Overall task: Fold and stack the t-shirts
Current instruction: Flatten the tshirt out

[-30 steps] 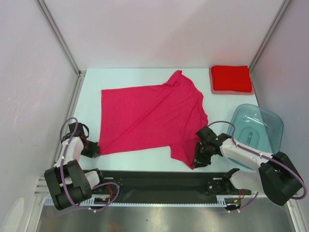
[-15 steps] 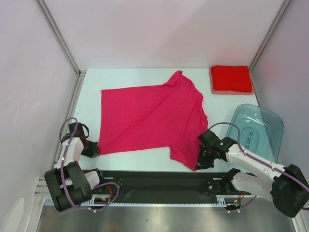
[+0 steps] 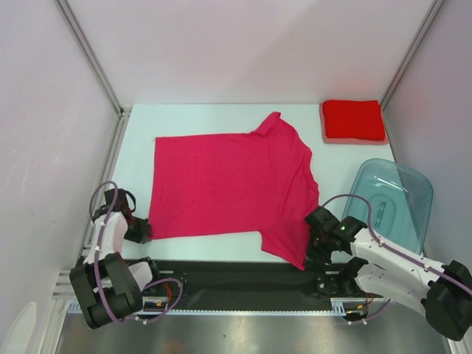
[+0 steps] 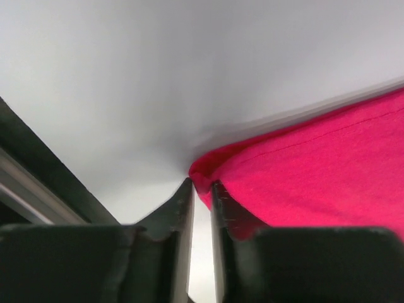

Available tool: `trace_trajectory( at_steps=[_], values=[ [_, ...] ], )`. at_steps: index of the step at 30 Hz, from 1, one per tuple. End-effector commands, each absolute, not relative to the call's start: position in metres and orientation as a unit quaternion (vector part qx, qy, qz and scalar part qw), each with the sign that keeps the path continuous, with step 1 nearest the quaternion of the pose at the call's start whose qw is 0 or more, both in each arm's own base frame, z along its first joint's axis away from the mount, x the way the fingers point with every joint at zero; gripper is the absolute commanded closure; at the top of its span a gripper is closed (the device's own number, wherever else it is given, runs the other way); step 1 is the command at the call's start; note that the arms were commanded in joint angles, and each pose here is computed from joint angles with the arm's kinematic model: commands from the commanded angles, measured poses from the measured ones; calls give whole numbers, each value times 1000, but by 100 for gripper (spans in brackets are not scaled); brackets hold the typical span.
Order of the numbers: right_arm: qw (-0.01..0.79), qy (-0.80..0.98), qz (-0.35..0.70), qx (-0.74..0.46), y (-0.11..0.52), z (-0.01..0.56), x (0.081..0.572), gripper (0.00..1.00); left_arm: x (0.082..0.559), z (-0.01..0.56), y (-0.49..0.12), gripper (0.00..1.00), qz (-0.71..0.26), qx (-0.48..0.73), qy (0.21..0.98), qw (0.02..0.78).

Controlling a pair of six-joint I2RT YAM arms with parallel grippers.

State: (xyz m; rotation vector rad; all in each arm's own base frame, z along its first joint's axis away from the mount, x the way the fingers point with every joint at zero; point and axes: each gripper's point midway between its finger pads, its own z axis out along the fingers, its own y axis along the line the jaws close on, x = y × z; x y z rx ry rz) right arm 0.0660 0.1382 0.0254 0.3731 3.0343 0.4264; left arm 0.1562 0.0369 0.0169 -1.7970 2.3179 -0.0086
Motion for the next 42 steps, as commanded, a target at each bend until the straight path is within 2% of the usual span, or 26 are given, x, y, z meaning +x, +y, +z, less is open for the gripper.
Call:
trace_trajectory(
  at_steps=[1, 2, 4, 5, 7, 9, 11, 12, 14, 15, 16, 20, 21, 22, 24, 25, 26, 27, 28, 29, 30, 33, 34, 39, 42],
  values=[
    [34, 982, 143, 119, 143, 31, 71, 92, 153, 17, 40, 69, 3, -623, 775, 104],
    [44, 982, 141, 116, 144, 35, 76, 81, 152, 17, 39, 55, 3, -623, 776, 101],
    [66, 984, 136, 98, 147, 56, 94, 63, 153, 22, 39, 47, 0, -620, 778, 102],
    [86, 985, 122, 90, 145, 64, 106, 60, 152, 25, 38, 43, 1, -618, 780, 99],
    [127, 982, 118, 67, 147, 96, 136, 57, 156, 32, 39, 41, -1, -616, 780, 104],
    [147, 982, 96, 68, 142, 104, 165, 56, 163, 43, 42, 39, -2, -613, 782, 114],
    [193, 971, 114, 83, 139, 127, 215, 54, 170, 54, 44, 38, 4, -600, 790, 127],
    [191, 972, 108, 89, 137, 125, 235, 52, 180, 65, 51, 38, 9, -595, 790, 148],
    [250, 957, 109, 95, 127, 150, 291, 50, 193, 75, 55, 36, 14, -576, 800, 171],
    [240, 961, 97, 94, 125, 138, 311, 49, 204, 85, 61, 36, 21, -568, 800, 194],
    [288, 947, 104, 93, 120, 161, 348, 49, 216, 89, 58, 36, 18, -550, 808, 210],
    [330, 935, 93, 95, 108, 152, 434, 49, 275, 110, 37, 40, -7, -467, 835, 291],
    [365, 921, 104, 93, 110, 176, 462, 50, 293, 120, 31, 42, -20, -447, 837, 315],
    [359, 923, 105, 94, 112, 154, 486, 51, 314, 130, 26, 43, -32, -427, 834, 348],
    [376, 912, 125, 104, 117, 156, 522, 54, 346, 140, 12, 44, -54, -377, 848, 369],
    [407, 897, 135, 107, 119, 179, 547, 54, 360, 144, 6, 45, -73, -354, 851, 381],
    [395, 903, 132, 111, 121, 151, 566, 54, 381, 157, -1, 46, -96, -315, 849, 413],
    [401, 899, 134, 113, 121, 150, 580, 54, 397, 160, -7, 46, -113, -290, 852, 422],
    [437, 881, 144, 109, 124, 183, 604, 54, 411, 168, -14, 46, -133, -259, 851, 438],
    [416, 893, 139, 105, 127, 146, 618, 54, 427, 181, -22, 46, -150, -205, 850, 462],
    [418, 892, 141, 102, 127, 142, 627, 54, 442, 196, -25, 47, -156, -179, 845, 480],
    [440, 880, 155, 86, 134, 138, 656, 54, 478, 195, -20, 46, -153, -142, 849, 486],
    [456, 871, 162, 85, 134, 140, 665, 55, 489, 176, -18, 46, -157, -140, 857, 470],
    [472, 859, 183, 78, 135, 115, 676, 56, 532, 160, 9, 48, -188, -148, 857, 457],
    [467, 861, 191, 66, 138, 102, 679, 58, 549, 150, 24, 47, -170, -138, 865, 451]
  ],
)
